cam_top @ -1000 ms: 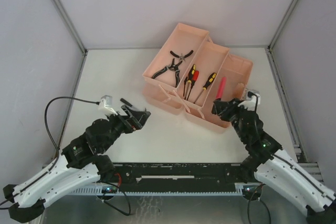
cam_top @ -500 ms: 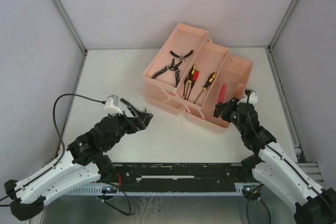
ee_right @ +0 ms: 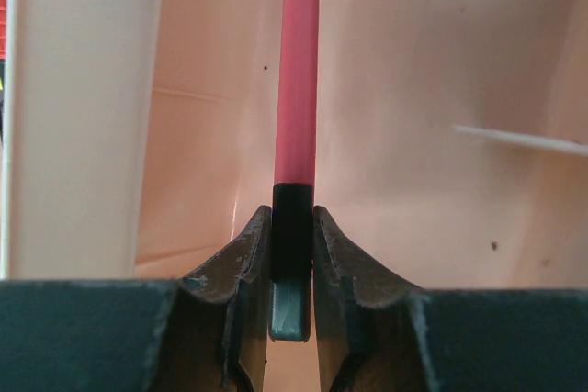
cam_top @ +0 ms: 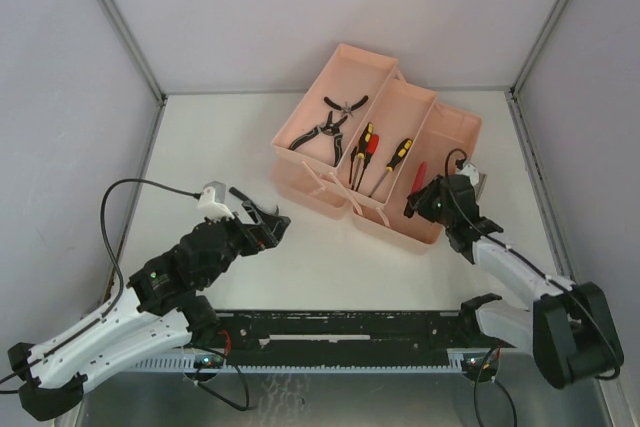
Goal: Pack the tool kit
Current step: Place the knife in the toolbox.
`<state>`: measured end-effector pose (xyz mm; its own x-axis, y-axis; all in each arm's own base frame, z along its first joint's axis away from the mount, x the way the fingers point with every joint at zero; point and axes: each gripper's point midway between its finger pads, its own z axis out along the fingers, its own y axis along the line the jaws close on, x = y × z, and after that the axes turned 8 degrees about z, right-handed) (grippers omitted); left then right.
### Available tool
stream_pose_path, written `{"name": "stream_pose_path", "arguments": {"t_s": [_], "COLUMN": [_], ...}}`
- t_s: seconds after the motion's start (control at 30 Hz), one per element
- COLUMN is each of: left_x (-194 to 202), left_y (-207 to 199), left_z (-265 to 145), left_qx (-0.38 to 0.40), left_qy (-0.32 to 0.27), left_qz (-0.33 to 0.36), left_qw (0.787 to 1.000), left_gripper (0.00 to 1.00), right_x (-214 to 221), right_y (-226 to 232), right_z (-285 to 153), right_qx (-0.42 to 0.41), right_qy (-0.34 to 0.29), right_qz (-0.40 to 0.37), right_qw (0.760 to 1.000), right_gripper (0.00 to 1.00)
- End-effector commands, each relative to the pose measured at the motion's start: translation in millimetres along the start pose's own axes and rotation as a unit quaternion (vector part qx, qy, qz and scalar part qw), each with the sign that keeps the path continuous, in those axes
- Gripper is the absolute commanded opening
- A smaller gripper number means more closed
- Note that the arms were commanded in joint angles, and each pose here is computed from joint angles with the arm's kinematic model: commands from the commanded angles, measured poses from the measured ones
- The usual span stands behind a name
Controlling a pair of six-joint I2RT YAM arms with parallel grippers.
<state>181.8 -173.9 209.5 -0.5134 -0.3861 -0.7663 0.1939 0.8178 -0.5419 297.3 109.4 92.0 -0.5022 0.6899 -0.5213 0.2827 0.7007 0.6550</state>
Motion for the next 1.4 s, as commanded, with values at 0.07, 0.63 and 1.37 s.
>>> {"name": "stream_pose_path", "arguments": {"t_s": [0.07, 0.63, 1.37], "left_x": [-17.7, -17.1, -13.5], "left_y": [-11.3, -2.3, 28.9], "left_z": [-5.0, -11.0, 2.7], "left_qx": [0.011, 0.000, -0.091], "left_qy": [-0.020, -0.022, -0.002], "left_qz": [-0.006, -0.019, 0.020], "left_qw": [1.000, 1.000, 0.996], "left_gripper": [1.00, 1.00, 1.00], "right_x": [-23.3, -20.2, -50.5], "right_y": [44.0, 46.0, 42.5], "right_z": [30.6, 70.8, -16.9], "right_qx": [-0.051, -0.088, -0.086], "right_qy": [-0.007, 0.061, -0.027], "right_qz": [0.000, 0.091, 0.051], "right_qw": [0.999, 0.990, 0.995], "right_gripper": [0.02, 0.23, 0.44]}}
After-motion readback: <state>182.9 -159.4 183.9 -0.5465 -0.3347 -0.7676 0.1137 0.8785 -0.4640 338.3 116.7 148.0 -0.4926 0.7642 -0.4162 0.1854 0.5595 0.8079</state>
